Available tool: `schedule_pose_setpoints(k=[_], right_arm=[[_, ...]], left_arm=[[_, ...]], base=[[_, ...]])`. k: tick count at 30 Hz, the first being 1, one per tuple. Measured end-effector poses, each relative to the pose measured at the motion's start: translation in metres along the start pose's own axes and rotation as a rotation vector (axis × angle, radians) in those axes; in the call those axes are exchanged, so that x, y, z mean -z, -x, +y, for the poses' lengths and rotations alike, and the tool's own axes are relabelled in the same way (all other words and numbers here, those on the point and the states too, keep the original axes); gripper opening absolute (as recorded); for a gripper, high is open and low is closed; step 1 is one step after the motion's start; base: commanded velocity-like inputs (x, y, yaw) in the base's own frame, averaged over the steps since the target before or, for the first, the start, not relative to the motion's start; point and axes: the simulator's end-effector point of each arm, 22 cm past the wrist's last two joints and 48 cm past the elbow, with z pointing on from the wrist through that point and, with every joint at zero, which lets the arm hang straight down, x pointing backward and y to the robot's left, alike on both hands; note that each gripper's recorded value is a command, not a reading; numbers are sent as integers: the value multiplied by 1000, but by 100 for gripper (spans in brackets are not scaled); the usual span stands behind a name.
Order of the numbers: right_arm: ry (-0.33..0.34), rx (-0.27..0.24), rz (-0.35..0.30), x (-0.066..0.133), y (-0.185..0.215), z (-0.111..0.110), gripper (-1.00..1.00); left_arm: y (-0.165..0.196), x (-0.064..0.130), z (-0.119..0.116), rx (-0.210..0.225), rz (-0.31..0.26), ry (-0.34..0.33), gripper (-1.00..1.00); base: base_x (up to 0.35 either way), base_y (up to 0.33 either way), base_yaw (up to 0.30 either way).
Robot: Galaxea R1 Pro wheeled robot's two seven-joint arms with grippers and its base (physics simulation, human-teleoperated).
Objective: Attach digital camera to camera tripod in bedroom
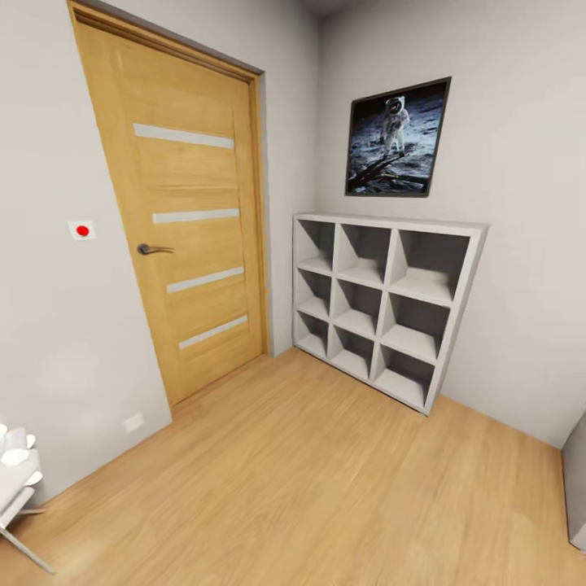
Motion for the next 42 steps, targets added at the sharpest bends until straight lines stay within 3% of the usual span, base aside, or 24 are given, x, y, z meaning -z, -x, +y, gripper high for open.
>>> schedule_pose_setpoints(k=[42], right_arm=[[3, -3, -20, 0, 4, 3, 100]], left_arm=[[4, 0, 14, -18, -6, 17, 100]], base=[[0, 0, -264]])
